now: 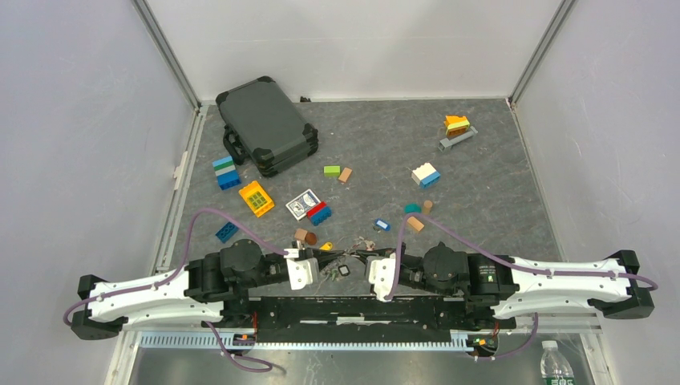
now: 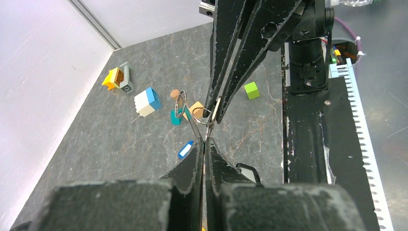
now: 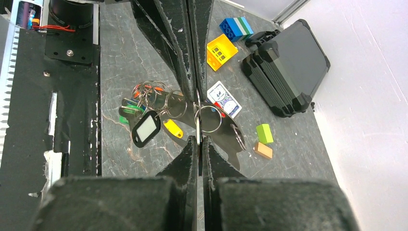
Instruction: Remove the keys from the keyring
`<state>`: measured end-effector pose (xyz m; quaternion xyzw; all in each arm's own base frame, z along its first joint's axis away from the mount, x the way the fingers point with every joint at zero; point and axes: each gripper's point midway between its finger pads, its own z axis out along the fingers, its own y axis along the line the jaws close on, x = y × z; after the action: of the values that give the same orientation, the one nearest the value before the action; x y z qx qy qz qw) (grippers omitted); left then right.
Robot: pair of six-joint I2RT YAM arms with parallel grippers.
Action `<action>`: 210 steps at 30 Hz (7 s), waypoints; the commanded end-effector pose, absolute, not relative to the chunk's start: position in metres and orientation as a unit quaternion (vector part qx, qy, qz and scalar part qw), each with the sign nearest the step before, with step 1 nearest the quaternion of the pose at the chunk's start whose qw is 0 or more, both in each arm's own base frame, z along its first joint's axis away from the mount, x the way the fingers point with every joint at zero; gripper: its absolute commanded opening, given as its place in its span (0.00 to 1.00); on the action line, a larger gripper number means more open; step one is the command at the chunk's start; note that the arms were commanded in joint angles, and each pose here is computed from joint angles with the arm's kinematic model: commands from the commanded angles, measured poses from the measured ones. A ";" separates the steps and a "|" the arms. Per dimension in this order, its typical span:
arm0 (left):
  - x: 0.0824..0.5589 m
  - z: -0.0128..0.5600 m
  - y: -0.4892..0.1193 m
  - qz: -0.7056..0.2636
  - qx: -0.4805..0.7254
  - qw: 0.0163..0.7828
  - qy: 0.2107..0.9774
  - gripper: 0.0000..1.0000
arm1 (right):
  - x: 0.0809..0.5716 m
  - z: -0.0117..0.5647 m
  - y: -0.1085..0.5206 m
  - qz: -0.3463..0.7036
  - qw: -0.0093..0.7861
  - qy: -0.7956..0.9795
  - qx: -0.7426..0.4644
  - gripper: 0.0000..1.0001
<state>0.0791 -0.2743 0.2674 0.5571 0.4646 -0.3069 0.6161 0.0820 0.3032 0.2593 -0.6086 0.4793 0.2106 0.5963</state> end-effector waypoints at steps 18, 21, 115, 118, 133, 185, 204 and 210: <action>0.080 0.300 -0.268 -0.319 0.525 0.651 0.445 0.02 | 0.088 0.248 0.301 0.191 0.592 0.493 -0.608 0.00; 0.080 0.300 -0.269 -0.319 0.526 0.651 0.445 0.02 | 0.091 0.247 0.299 0.181 0.593 0.499 -0.605 0.00; 0.063 0.298 -0.278 -0.356 0.544 0.635 0.418 0.02 | 0.065 0.289 0.319 0.300 0.665 0.406 -0.550 0.24; 0.062 0.299 -0.278 -0.357 0.545 0.635 0.416 0.02 | 0.064 0.286 0.320 0.300 0.661 0.407 -0.554 0.24; 0.059 0.308 -0.279 -0.368 0.538 0.642 0.403 0.02 | 0.067 0.279 0.321 0.289 0.660 0.412 -0.557 0.20; 0.087 0.272 -0.290 -0.273 0.587 0.587 0.486 0.33 | 0.089 0.280 0.314 0.160 0.567 0.483 -0.647 0.00; 0.085 0.267 -0.297 -0.273 0.599 0.577 0.484 0.03 | 0.084 0.280 0.320 0.176 0.569 0.474 -0.648 0.00; 0.080 0.270 -0.296 -0.287 0.600 0.577 0.474 0.02 | 0.084 0.281 0.319 0.182 0.582 0.467 -0.640 0.13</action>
<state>0.0833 -0.2913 0.2440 0.6060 0.5036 -0.2714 0.5527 0.0873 0.3078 0.2459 -0.6759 0.4885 0.1417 0.5334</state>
